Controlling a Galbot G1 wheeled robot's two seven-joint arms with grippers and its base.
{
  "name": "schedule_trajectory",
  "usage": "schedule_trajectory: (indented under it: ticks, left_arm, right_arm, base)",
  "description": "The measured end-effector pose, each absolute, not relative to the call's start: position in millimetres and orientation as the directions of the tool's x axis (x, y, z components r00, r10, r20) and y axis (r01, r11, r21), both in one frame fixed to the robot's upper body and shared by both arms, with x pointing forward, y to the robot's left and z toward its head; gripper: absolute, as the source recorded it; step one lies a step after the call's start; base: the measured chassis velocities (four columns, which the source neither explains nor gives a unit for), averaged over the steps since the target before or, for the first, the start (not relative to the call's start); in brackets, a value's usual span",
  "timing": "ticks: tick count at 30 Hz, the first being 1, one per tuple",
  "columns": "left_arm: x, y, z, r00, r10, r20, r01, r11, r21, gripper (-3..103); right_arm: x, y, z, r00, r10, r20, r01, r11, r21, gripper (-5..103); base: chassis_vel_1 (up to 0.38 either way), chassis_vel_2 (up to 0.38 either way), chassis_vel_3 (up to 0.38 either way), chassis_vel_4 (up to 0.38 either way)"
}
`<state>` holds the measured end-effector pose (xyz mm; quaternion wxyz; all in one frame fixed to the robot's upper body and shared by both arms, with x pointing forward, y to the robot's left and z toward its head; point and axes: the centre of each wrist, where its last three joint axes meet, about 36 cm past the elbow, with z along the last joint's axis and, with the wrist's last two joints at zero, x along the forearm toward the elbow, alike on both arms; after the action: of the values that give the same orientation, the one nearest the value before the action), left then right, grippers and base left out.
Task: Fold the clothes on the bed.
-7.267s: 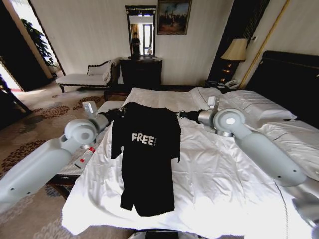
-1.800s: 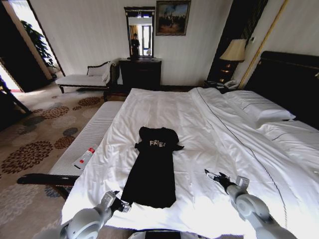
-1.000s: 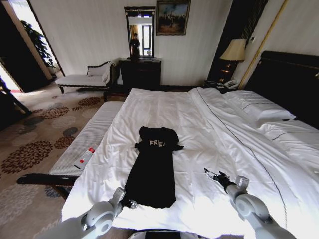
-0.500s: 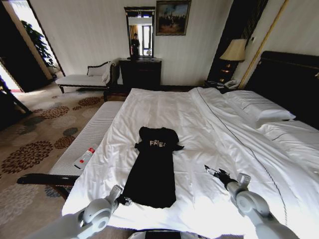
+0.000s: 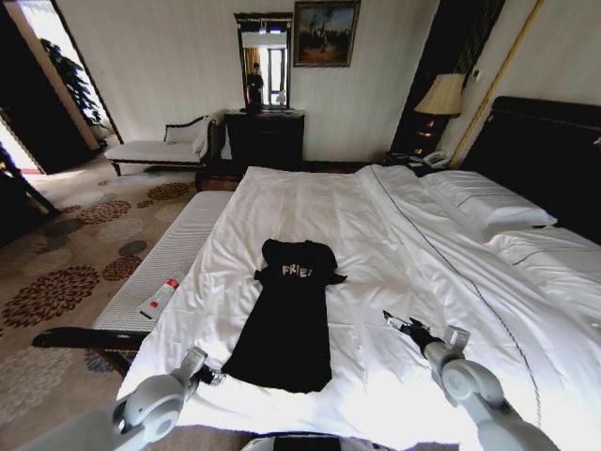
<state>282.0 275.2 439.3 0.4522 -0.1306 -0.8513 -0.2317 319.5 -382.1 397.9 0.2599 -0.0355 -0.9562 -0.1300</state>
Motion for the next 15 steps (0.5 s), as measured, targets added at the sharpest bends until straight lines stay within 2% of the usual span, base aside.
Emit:
schedule_trajectory:
  ticks: [8,15]
  left_arm:
    - [276.3,272.0,439.7,-0.57,0.02,0.821,0.408,0.875,0.261,100]
    - [263.2,258.4,430.5,-0.563,0.039,0.825,0.381,0.899,0.218,100]
  right_arm:
    - [309.9,-384.8,400.9,-0.858,-0.008,0.514,0.143,0.957,0.253,100]
    - [285.6,-362.1,402.9,-0.817,-0.132,0.561,0.146,0.895,0.423,100]
  base:
    - [0.0,0.0,0.0,0.0]
    - [0.0,0.0,0.0,0.0]
